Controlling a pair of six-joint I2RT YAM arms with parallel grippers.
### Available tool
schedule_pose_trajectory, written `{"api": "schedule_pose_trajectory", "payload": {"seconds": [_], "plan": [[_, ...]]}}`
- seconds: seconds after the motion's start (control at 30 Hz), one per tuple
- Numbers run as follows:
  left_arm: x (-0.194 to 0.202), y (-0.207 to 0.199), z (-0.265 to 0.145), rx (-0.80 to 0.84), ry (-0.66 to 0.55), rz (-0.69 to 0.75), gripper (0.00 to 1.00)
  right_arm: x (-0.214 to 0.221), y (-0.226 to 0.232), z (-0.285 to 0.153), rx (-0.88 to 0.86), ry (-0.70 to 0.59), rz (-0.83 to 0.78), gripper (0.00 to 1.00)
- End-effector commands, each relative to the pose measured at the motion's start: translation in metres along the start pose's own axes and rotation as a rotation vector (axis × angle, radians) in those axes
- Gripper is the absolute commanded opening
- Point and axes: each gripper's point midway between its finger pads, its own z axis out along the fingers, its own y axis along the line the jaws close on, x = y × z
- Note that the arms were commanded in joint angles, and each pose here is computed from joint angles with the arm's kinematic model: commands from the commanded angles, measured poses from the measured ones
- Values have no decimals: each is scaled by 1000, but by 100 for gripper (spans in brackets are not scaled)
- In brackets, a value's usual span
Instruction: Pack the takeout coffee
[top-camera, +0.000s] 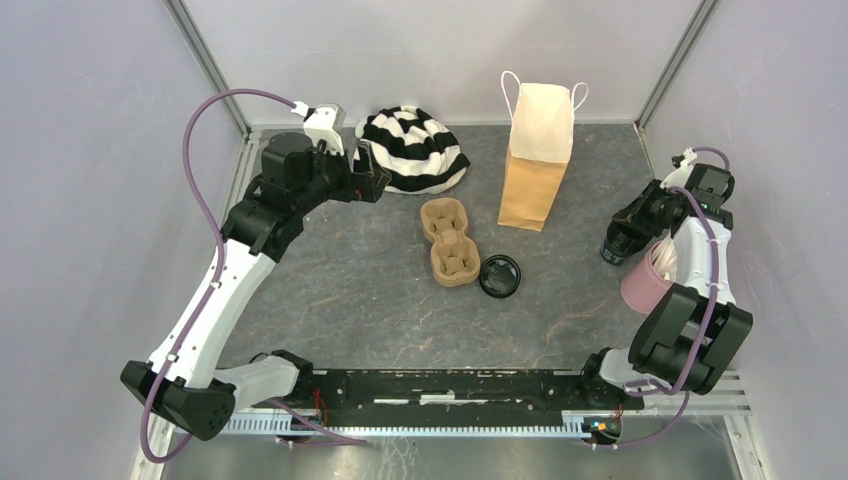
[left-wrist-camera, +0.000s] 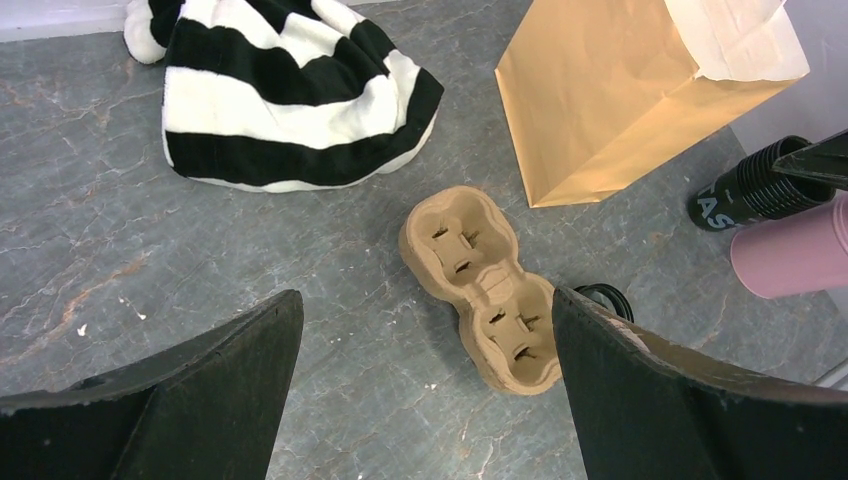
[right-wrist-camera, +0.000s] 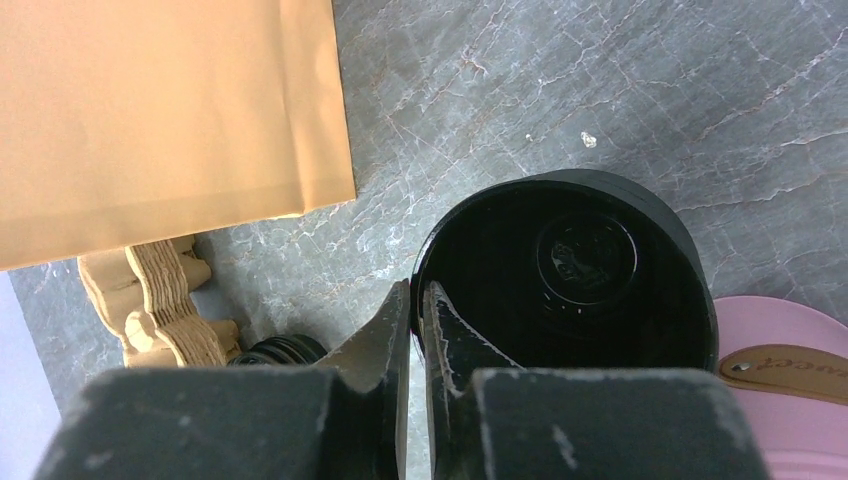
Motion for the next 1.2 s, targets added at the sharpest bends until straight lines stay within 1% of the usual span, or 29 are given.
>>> {"api": "schedule_pose_trajectory", "payload": {"seconds": [0.0,0.2,0.63,0.7,0.73,0.77,0.93,1.17], "plan": [[-20,-10,-8,40,-61,64,100,-9,6,-12,-6,-48,-20,10],[-21,-10,-8,40,-63,66,100,-14,6,-18,18,-60,-31,5],[-21,-13,-9,51,-65,70,100,-23,12,-28,24,-79,-42,5],[-21,-14,-9,51,-65,71,100,-24,9,-29,43,-78,-40,4],[-21,-14,-9,52,-64,72,100,-23,8,-29,52,-73,-41,1],[-21,-14,-9,52,-65,72,100,-22,6,-29,65,-70,-42,0],[-19,-15,-8,56,-60,73,100,-23,1,-31,128,-53,-68,0],[-19,-16,-8,59,-59,74,100,-27,4,-33,244,-10,-176,0]]}}
